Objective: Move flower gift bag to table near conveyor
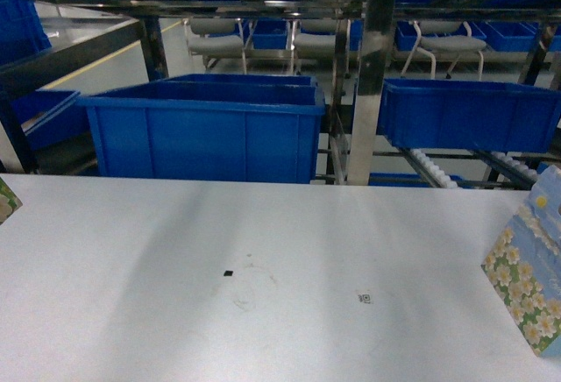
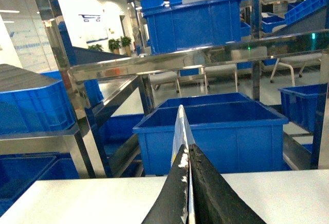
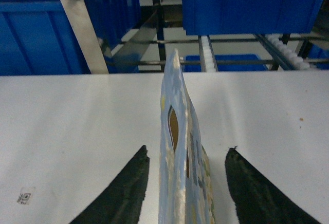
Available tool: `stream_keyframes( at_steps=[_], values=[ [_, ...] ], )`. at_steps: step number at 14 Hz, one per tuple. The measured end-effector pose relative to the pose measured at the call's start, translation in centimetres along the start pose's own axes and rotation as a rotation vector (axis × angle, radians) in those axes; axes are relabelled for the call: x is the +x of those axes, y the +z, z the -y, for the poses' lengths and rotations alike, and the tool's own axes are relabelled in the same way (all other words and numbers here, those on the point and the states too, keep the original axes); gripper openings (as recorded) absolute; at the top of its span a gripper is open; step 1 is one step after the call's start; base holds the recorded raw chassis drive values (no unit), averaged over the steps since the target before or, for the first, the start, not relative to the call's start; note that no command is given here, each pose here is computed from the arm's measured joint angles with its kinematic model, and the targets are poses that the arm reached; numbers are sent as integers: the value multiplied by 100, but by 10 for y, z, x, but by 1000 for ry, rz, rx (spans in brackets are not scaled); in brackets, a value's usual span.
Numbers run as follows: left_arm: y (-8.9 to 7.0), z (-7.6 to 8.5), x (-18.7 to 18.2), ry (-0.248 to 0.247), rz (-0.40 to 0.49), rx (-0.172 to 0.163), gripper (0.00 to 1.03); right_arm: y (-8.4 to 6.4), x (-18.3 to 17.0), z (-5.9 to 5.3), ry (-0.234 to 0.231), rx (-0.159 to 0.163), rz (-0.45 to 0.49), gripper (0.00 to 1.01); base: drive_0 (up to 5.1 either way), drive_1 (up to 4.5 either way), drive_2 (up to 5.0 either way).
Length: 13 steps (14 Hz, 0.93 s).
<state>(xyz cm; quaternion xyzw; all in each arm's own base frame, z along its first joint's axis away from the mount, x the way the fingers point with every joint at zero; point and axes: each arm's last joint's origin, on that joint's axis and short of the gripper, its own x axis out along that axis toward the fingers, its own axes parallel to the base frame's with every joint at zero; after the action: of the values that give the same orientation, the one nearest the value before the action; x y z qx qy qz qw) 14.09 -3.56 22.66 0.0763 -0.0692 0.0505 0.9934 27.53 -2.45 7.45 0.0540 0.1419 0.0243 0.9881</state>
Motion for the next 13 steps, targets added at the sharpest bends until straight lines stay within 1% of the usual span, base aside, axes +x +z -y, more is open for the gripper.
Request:
stream_keyframes(
  at_steps=[2, 3, 4, 5, 7, 8, 10, 13],
  values=[
    [0, 0, 0, 0, 0, 0, 2, 16, -12, -3, -6, -24, 66, 64, 0, 0, 0],
    [0, 0, 0, 0, 0, 0, 2, 24, -23, -5, -18, -45, 99, 82, 0, 0, 0],
    [0, 0, 0, 0, 0, 0, 2, 29, -31, -6, -41, -62, 124, 97, 0, 0, 0],
    [0, 0, 0, 0, 0, 0, 2, 34, -39, -5, -52, -65, 152, 99, 0, 0, 0],
    [0, 0, 0, 0, 0, 0, 2, 47, -59, -5, -71, -71, 228, 98, 0, 0, 0],
    [0, 0, 0, 0, 0, 0, 2, 48, -72, -5, -76, -75, 253, 98, 0, 0, 0],
    [0, 0, 0, 0, 0, 0, 2, 38, -89, -2, -86, -68, 233, 98, 0, 0, 0],
    [0, 0, 0, 0, 0, 0, 2, 34, -118, -6, -74, -73, 288, 98, 0, 0, 0]
  ],
)
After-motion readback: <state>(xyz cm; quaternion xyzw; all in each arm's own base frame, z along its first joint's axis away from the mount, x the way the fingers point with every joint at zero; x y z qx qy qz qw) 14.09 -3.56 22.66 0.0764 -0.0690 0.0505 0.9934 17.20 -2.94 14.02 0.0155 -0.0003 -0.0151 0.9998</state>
